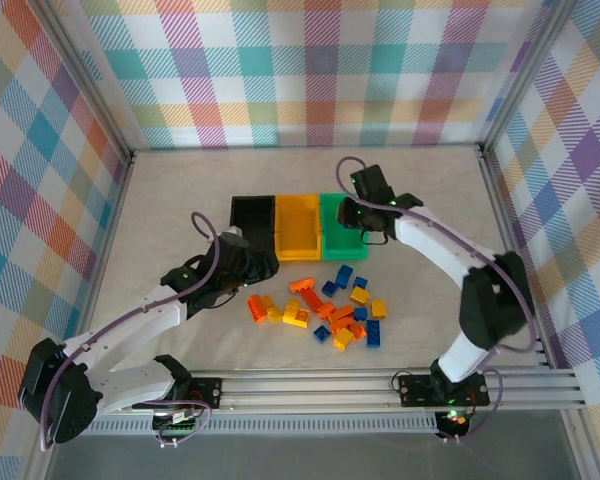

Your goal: Sort the legos into containers by color

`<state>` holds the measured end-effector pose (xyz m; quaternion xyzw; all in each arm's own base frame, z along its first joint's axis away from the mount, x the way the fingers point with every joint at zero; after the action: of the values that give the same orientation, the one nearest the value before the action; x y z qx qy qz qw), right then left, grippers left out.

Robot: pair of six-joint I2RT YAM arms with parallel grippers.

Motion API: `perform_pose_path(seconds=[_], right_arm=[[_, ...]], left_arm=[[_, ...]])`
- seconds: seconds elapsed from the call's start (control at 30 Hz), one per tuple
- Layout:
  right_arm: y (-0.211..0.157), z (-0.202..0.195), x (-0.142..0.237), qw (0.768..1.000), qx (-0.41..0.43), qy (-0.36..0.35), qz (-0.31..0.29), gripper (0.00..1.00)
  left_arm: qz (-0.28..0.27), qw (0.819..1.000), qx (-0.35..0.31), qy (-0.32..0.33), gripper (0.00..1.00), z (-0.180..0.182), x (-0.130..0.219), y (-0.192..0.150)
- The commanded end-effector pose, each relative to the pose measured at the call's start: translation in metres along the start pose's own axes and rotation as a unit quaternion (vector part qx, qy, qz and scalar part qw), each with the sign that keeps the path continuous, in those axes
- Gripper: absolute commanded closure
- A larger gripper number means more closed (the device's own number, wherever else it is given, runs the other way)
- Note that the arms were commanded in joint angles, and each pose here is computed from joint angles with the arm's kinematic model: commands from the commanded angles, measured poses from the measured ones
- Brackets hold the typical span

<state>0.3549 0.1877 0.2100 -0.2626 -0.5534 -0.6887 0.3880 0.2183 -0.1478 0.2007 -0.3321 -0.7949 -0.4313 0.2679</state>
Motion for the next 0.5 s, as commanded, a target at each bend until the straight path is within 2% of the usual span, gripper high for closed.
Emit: perform_pose_path(seconds=[0.0,0.07,0.17,0.2,0.33,0.47], right_arm=[[0.000,-0.005,-0.020,0.998,0.020,-0.049,0.026,0.67],[0.005,-0.002,-0.028,0.998,0.021,-0.051,0.024,0.61],[0.017,0.006,-0.030,0.999,0.024,-0.034,0.012,0.38],[0.021,0.009,-0.028,0.999,0.024,-0.027,0.008,0.33],[0.033,0.019,-0.007,0.999,0.031,-0.004,-0.017,0.26],[0.019,0.020,0.013,0.999,0.038,0.012,-0.026,0.24]], left_arm=[[0.012,1.000,0.012,0.011,0.00,0.011,0.004,-0.005],[0.016,1.000,0.015,0.017,0.00,0.015,0.004,-0.007],[0.021,0.999,0.012,0.029,0.00,0.018,0.006,-0.007],[0.023,0.999,0.011,0.033,0.00,0.019,0.006,-0.007],[0.027,0.999,0.001,0.043,0.00,0.020,0.007,-0.006],[0.058,0.996,-0.015,0.071,0.04,0.025,-0.003,-0.014]])
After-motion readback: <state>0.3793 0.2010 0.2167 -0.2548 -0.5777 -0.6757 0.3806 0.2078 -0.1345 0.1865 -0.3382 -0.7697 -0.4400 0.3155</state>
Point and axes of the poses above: each hand's point on the last joint's axis, 136 mm out from that joint toward the fingers, its own x axis back along the fingers, its own z axis along the line the jaws close on, y = z × x, the point moved 8 cm from there along x, back along the fingers, and after that the axes turned 4 degrees about x, right-handed, at the moved point
